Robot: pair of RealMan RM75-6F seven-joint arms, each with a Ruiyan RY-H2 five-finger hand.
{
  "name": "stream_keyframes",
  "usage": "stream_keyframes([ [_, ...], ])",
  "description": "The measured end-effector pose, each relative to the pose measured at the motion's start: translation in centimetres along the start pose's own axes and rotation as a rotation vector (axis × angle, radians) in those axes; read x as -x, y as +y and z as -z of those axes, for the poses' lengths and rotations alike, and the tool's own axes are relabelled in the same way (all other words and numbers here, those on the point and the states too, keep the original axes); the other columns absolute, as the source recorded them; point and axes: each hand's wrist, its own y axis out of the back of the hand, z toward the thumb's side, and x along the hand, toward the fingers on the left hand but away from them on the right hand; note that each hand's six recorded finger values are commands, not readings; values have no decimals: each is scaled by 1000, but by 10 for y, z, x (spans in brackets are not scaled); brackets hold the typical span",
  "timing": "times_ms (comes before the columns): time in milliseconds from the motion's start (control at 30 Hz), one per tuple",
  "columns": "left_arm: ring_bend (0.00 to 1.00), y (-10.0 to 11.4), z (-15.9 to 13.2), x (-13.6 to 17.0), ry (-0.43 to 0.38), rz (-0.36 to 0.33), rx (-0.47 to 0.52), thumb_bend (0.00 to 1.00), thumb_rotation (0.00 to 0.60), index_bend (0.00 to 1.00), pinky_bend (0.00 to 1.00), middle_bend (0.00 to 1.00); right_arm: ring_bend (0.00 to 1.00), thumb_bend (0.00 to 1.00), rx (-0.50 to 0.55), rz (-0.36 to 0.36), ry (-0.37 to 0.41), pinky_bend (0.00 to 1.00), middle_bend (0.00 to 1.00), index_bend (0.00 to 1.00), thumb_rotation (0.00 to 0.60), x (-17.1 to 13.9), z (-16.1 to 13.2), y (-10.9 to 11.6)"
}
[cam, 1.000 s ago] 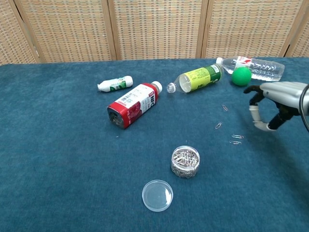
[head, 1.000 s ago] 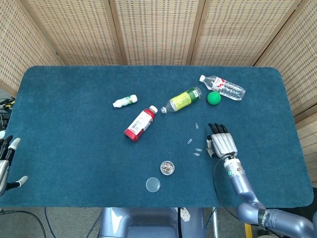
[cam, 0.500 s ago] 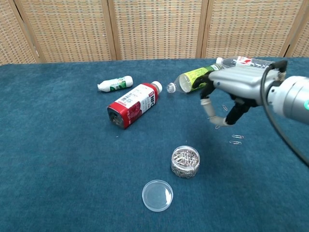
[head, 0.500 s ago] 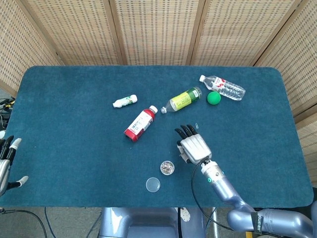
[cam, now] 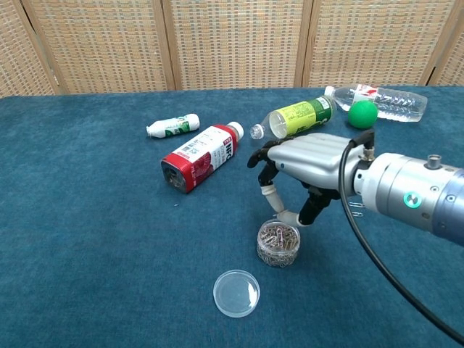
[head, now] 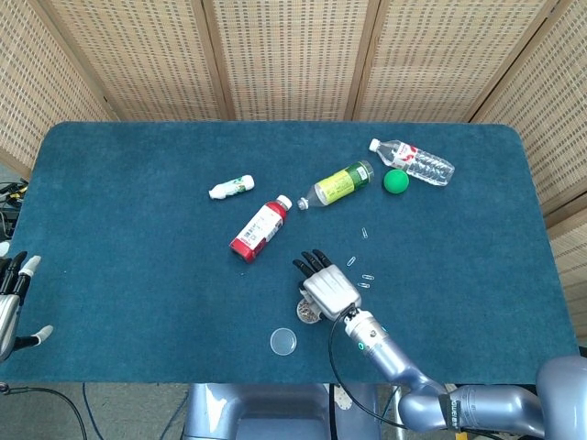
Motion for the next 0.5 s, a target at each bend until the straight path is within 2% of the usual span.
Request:
stream_keyframes([
  [500, 0, 0, 0, 0, -3, -1, 3, 0, 600, 0, 0, 0, 0, 494, -44, -44, -17, 59, 113, 668, 600, 2, -3, -18],
])
